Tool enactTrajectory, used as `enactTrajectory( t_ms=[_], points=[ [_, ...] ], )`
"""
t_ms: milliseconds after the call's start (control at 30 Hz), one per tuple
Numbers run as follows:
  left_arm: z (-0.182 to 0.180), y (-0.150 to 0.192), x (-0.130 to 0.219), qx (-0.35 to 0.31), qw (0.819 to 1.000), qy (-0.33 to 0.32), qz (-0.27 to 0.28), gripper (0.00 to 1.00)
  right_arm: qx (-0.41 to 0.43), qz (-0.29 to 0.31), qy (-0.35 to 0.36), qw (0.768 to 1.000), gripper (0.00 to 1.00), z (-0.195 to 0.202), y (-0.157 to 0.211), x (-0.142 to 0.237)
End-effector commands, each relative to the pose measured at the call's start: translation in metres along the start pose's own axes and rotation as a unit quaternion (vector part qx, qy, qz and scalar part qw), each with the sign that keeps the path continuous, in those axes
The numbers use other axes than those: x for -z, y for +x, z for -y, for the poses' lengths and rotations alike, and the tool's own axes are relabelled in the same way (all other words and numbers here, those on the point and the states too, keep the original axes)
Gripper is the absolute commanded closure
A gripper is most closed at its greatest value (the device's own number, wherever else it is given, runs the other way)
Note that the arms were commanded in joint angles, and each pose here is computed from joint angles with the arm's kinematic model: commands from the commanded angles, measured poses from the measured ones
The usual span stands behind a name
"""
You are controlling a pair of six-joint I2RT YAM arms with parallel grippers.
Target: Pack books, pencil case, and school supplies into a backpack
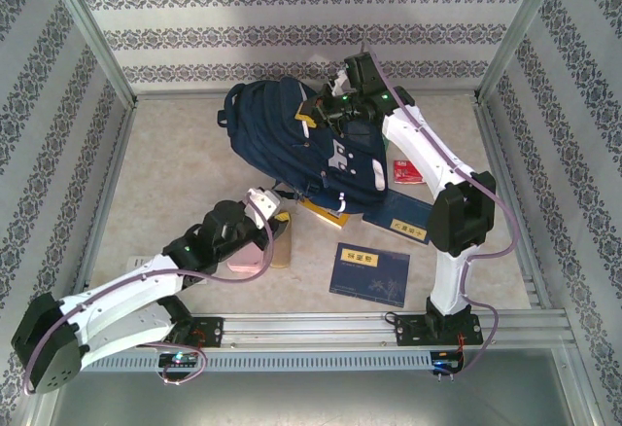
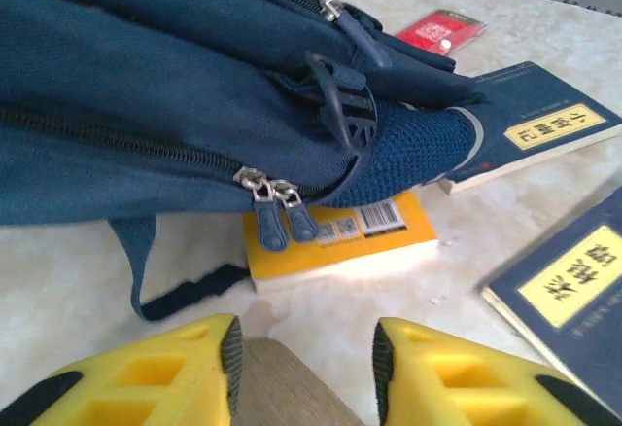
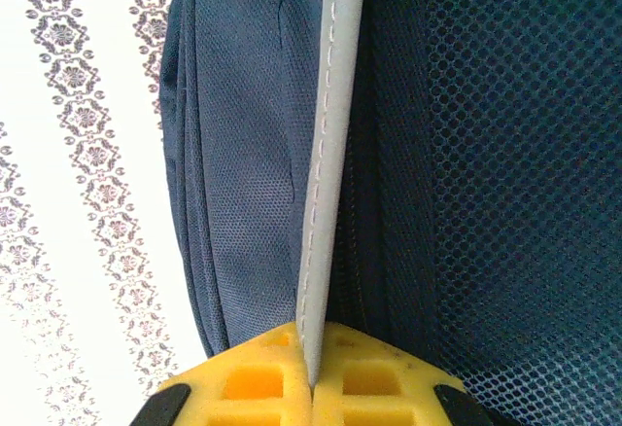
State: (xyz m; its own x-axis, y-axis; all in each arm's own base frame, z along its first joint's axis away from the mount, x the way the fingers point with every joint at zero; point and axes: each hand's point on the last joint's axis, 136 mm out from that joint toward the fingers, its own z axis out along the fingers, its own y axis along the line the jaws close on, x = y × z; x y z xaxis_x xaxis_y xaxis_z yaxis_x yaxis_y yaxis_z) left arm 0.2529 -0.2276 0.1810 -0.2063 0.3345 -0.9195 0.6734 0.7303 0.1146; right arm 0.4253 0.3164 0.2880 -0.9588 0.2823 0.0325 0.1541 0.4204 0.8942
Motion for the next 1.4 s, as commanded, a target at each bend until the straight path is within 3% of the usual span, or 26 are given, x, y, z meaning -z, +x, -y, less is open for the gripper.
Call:
enactTrajectory(
  t_ms=[0,133,333,433,633,1067,1367],
  points=[
    [-0.005,-0.030,0.003,-0.084,0.990,-0.032,0.106,0.60,0.062,0.003,-0.073,0.995,1.00,-0.060,0.020,0.022],
    [-0.007,-0.015,-0.006,-0.101,0.991,-0.040,0.080,0.47,0.061,-0.005,-0.077,0.995,1.00,-0.059,0.027,0.016],
    [-0.003,-0.001,-0.014,-0.084,0.993,-0.031,0.071,0.42,0.058,-0.011,-0.088,0.994,1.00,-0.059,0.030,0.014],
    [-0.005,0.004,-0.019,-0.090,0.994,-0.038,0.059,0.44,0.055,-0.016,-0.096,0.994,1.00,-0.061,0.031,0.013],
    [-0.005,0.017,-0.030,-0.069,0.996,-0.040,0.044,0.59,0.052,-0.015,-0.096,0.994,1.00,-0.060,0.030,0.013],
    [-0.029,0.026,-0.048,-0.028,0.994,-0.100,0.043,0.58,0.050,-0.016,-0.100,0.994,1.00,-0.062,0.033,0.012],
    [-0.042,0.014,-0.054,-0.012,0.991,-0.118,0.056,0.62,0.051,-0.024,-0.100,0.993,1.00,-0.061,0.039,0.008]
  ],
)
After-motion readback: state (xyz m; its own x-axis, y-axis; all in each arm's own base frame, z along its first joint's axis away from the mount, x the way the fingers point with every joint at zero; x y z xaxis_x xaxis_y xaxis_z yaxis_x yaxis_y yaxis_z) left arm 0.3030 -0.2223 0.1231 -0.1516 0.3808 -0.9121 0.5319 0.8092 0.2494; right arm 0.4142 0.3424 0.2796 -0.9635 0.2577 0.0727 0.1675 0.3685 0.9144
